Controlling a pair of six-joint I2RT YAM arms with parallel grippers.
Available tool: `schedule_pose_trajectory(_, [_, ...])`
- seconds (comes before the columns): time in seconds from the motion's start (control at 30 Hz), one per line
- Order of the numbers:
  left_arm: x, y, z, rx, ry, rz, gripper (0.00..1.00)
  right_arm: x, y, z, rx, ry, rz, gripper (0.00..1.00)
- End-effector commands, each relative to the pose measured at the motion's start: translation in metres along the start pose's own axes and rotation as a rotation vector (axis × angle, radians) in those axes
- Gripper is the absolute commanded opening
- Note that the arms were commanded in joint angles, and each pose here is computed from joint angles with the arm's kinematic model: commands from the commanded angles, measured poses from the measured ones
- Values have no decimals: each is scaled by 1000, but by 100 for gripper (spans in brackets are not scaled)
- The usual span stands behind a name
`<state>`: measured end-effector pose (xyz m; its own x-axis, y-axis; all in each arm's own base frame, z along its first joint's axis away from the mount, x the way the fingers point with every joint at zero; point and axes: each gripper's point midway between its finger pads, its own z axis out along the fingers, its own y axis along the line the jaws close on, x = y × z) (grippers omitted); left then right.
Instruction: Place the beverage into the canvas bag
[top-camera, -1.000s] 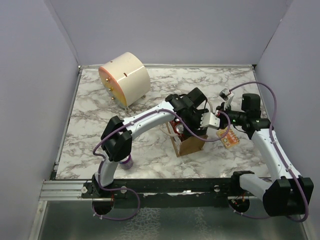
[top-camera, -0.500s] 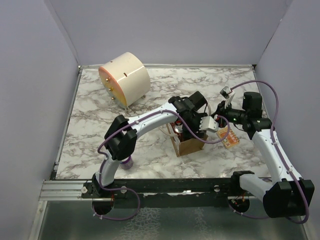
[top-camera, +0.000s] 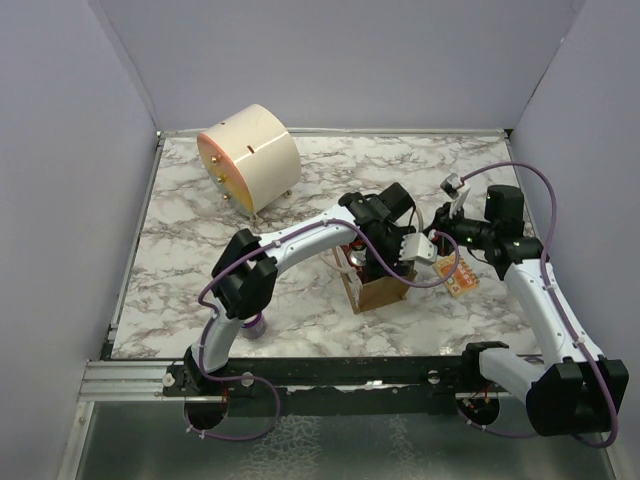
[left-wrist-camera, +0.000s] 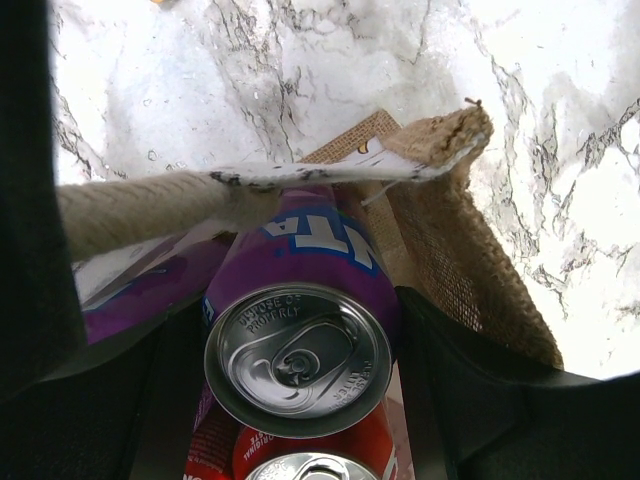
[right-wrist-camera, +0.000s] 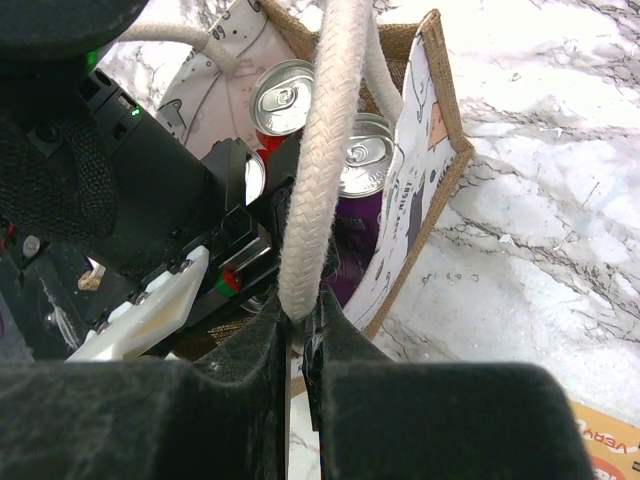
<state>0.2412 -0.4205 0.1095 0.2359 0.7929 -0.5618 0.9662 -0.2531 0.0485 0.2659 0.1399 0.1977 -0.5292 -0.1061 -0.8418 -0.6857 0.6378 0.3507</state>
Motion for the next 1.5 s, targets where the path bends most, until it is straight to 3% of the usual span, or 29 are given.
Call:
schedule_pose_trajectory(0.0, [-6, 9, 6, -35, 11, 3, 46, -19, 0, -1, 18, -71, -85, 1])
schedule_pose_trajectory(0.23, [-8, 9, 3, -39, 10, -23, 62, -19, -3, -2, 33, -73, -92, 1])
schedule_pose_trajectory(0.43, [-14, 8, -2, -41, -9, -29, 67, -19, -3, -1, 32, -71, -91, 1])
schedule_pose_trajectory(0.57, [-18, 5, -6, -32, -28, -33, 77, -19, -3, -2, 37, -75, -100, 1])
schedule_pose_trajectory(1.47, [-39, -5, -42, -57, -106, 39, 79, -13, -2, -3, 25, -60, -141, 1])
